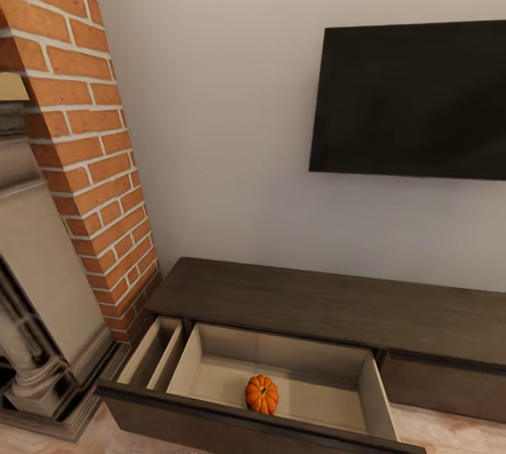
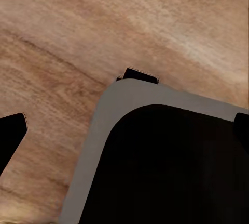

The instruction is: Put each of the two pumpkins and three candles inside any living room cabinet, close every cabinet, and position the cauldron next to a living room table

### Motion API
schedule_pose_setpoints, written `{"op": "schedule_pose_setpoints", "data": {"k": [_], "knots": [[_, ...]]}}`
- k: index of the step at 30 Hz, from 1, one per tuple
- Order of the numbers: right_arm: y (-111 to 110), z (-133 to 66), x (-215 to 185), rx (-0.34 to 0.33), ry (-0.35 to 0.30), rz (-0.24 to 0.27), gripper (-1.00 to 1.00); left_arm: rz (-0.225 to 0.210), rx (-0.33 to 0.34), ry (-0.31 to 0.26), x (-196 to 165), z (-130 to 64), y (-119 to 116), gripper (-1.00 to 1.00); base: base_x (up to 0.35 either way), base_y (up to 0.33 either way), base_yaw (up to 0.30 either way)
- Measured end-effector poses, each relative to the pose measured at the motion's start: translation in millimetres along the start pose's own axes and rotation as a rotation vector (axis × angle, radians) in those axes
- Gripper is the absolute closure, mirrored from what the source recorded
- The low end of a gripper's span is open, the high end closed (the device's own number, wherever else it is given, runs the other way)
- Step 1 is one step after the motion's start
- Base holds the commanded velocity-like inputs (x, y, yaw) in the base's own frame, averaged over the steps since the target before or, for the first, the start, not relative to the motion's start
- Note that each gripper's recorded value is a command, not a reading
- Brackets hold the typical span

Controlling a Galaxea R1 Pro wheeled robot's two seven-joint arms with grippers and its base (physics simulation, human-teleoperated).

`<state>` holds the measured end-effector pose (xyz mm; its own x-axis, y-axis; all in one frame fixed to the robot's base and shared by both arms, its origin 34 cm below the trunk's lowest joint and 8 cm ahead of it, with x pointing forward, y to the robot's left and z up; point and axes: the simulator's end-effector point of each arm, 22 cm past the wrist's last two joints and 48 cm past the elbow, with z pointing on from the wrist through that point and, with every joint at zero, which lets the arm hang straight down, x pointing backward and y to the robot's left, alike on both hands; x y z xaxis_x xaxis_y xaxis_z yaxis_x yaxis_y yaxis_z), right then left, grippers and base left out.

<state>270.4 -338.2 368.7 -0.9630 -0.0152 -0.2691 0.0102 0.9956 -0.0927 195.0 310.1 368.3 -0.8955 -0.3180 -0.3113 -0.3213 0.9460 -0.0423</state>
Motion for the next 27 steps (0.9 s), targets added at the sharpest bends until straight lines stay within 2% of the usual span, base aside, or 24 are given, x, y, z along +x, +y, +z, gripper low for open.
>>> {"op": "schedule_pose_setpoints", "data": {"k": [27], "knots": [[1.3,0.0,-0.2,-0.002,-0.001,-0.002,-1.0,0.001,-0.003,-0.001,-0.5,0.0,1.6,-1.0,0.0,0.0,0.287]]}}
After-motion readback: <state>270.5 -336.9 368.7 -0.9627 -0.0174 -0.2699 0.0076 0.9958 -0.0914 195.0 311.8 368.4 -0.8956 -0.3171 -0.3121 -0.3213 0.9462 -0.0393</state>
